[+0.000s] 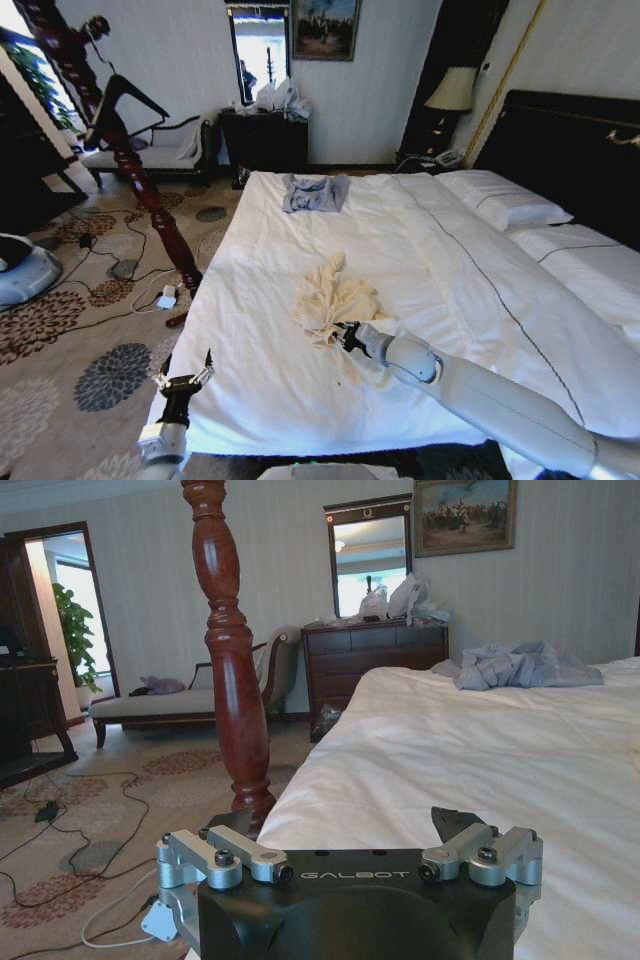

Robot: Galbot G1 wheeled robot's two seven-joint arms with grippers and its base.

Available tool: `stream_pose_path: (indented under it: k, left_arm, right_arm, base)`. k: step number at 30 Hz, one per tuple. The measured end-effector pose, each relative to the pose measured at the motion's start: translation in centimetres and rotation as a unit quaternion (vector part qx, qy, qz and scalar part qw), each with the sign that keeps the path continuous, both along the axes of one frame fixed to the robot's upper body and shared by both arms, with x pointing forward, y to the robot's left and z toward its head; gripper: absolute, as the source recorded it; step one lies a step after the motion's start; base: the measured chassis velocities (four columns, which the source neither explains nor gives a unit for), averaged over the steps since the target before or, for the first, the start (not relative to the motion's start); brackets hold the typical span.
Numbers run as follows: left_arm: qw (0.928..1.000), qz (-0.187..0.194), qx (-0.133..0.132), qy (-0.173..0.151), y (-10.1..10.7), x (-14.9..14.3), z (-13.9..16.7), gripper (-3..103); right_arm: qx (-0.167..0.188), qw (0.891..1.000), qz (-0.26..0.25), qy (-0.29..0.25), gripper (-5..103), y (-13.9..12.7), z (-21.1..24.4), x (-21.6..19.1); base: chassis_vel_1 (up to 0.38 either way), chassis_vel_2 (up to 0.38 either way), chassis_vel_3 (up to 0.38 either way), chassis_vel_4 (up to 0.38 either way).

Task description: Pick up the clothes from the bed and hang them on the clothes hanger.

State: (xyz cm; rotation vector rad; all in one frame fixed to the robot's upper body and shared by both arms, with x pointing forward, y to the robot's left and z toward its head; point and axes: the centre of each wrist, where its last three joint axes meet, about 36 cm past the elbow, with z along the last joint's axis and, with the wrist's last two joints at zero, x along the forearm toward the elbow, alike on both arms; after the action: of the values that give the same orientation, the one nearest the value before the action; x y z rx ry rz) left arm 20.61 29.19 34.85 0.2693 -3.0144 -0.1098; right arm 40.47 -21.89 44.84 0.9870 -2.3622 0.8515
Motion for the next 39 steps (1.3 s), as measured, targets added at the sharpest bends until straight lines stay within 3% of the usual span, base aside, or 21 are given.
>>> stream_pose_path:
  k: [2,6,11,14,15,16,17,18,19,22,23,25,29,37,39]
  left_arm:
    - [1.0000,0.000,0.001,0.000,-0.1,0.0,0.0,100]
    - [1.0000,-0.001,0.000,-0.001,-0.2,0.0,0.1,100]
    - [1.0000,-0.001,0.000,-0.001,-0.3,-0.1,0.2,100]
    - [1.0000,-0.002,0.000,-0.001,-0.4,-0.2,0.5,100]
    - [1.0000,-0.002,0.000,-0.001,-0.4,-0.2,0.5,100]
    - [1.0000,-0.003,0.000,-0.001,-0.4,-0.2,0.5,100]
    - [1.0000,-0.004,0.000,0.000,-0.4,-0.2,0.5,100]
    - [1.0000,-0.005,-0.001,0.001,-0.6,-0.3,0.5,100]
    - [1.0000,-0.006,-0.001,0.001,-0.7,-0.3,0.5,100]
    - [1.0000,-0.008,0.000,0.002,-0.8,-0.3,0.5,100]
    - [0.9999,-0.010,0.000,0.001,-0.9,-0.3,0.6,100]
    - [0.9999,-0.011,0.000,0.000,-1.0,-0.3,0.7,100]
    - [0.9999,-0.015,-0.001,-0.004,-1.3,0.0,1.4,100]
    - [0.9996,-0.017,-0.018,-0.011,-1.7,0.0,1.9,100]
    - [0.9968,-0.020,-0.075,-0.019,-2.2,0.2,2.2,100]
  right_arm:
    - [0.012,1.000,0.012,-0.017,2,-1.1,0.1,0.5]
    - [0.015,0.999,0.009,-0.027,1,-2.4,0.8,0.6]
    - [0.063,0.996,-0.015,-0.066,0,-4.2,4.3,1.6]
    - [0.180,0.972,-0.057,-0.139,0,-5.3,12.3,3.6]
    - [0.180,0.972,-0.057,-0.139,0,-5.3,12.3,3.6]
    - [0.204,0.965,-0.063,-0.151,0,-5.5,13.9,3.8]
    - [0.234,0.955,-0.066,-0.168,0,-5.8,16.1,4.0]
    - [0.274,0.939,-0.064,-0.199,0,-6.3,19.2,4.0]
    - [0.293,0.930,-0.059,-0.216,0,-6.6,20.8,3.9]
    - [0.313,0.918,-0.054,-0.236,0,-7.1,22.8,3.6]
    - [0.333,0.905,-0.050,-0.258,0,-7.6,25.2,3.0]
    - [0.340,0.900,-0.049,-0.268,0,-7.8,26.1,2.8]
    - [0.366,0.879,-0.043,-0.302,0,-8.9,29.6,1.9]
    - [0.372,0.871,-0.034,-0.320,0,-9.4,32.1,1.2]
    - [0.374,0.868,-0.029,-0.325,0,-9.3,32.6,0.9]
  base:
    - [0.000,0.000,0.000,0.000]
    - [0.000,0.000,0.000,0.000]
    - [0.000,0.000,0.000,0.000]
    - [0.000,0.000,0.000,0.000]
    - [0.000,0.000,0.000,0.000]
    - [0.000,0.000,0.000,0.000]
    - [0.000,0.000,0.000,0.000]
    - [0.000,0.000,0.000,0.000]
    - [0.000,0.000,0.000,0.000]
    - [0.000,0.000,0.000,0.000]
    - [0.000,0.000,0.000,0.000]
    - [0.000,0.000,0.000,0.000]
    - [0.000,0.000,0.000,0.000]
    - [0.000,0.000,0.000,0.000]
    - [0.000,0.000,0.000,0.000]
